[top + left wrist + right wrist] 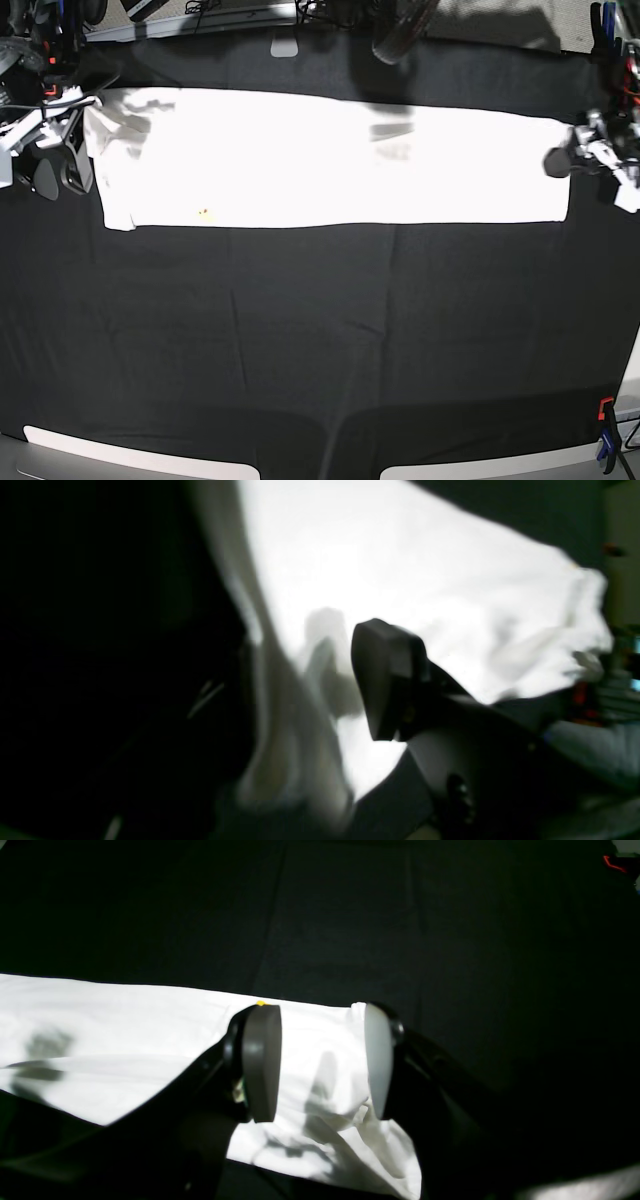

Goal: Layout the t-shirt on the table in an organized manner, then fold the t-shirt properly
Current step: 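Pull the strip ends apart with both grippers to straighten it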

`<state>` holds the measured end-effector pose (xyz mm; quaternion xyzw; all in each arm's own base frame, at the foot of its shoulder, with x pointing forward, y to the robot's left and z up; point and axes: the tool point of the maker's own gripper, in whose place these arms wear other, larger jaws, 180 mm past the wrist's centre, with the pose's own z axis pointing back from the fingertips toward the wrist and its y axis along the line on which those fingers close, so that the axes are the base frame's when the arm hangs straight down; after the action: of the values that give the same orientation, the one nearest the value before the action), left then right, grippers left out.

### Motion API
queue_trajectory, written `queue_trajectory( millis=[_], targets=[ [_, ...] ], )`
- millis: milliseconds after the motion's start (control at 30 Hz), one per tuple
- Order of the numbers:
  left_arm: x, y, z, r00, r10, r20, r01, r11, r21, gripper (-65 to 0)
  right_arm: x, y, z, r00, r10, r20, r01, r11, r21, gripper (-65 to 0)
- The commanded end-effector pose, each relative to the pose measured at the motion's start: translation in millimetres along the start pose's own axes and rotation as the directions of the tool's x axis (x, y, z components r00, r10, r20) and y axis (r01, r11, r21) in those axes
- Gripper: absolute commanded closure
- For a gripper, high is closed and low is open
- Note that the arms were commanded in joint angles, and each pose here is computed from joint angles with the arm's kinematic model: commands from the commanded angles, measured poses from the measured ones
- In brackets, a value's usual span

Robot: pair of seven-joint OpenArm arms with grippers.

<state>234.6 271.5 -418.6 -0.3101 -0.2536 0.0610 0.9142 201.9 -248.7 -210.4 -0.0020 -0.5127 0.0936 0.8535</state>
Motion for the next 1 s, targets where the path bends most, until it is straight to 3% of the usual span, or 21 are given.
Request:
queue_trajectory(
  millis=[0, 133, 433, 533, 667, 800, 967],
  targets=[
    [11.6, -1.1, 7.2, 1.000, 0.005, 0.029, -0.005, 1.000, -0.007, -27.9, 10.4, 1.3, 2.1, 0.999, 0.021, 0.039, -0.022, 1.000, 0.005, -26.2],
    [9.4, -20.0, 2.4, 0.998, 0.045, 0.033, -0.041, 0.994, -0.106, -27.9, 10.8, 1.3, 2.0, 0.999, 0.021, 0.041, -0.021, 1.000, 0.005, -26.2],
    [2.6, -31.0, -9.0, 0.999, 0.024, 0.041, -0.018, 0.989, -0.147, -27.7, 10.7, 1.2, 2.0, 0.999, 0.022, 0.040, -0.022, 1.000, 0.005, -26.2],
    [12.3, -24.4, 0.5, 0.998, -0.006, 0.064, 0.014, 0.992, -0.124, -20.9, 10.6, 1.2, 2.0, 0.999, 0.022, 0.040, -0.022, 1.000, 0.004, -26.2],
    [27.5, -19.8, 8.4, 0.992, -0.013, 0.122, 0.026, 0.994, -0.107, -1.1, 10.7, 1.2, 2.0, 0.999, 0.022, 0.040, -0.022, 1.000, 0.005, -26.2],
    [34.7, -20.1, 9.3, 0.987, -0.008, 0.163, 0.026, 0.994, -0.108, 0.0, 10.7, 1.2, 2.0, 0.999, 0.022, 0.040, -0.022, 1.000, 0.005, -26.2],
    [24.9, -20.0, 7.9, 0.994, -0.014, 0.110, 0.025, 0.994, -0.108, 0.0, 10.7, 1.2, 2.0, 0.999, 0.022, 0.040, -0.022, 1.000, 0.005, -26.2]
  ],
)
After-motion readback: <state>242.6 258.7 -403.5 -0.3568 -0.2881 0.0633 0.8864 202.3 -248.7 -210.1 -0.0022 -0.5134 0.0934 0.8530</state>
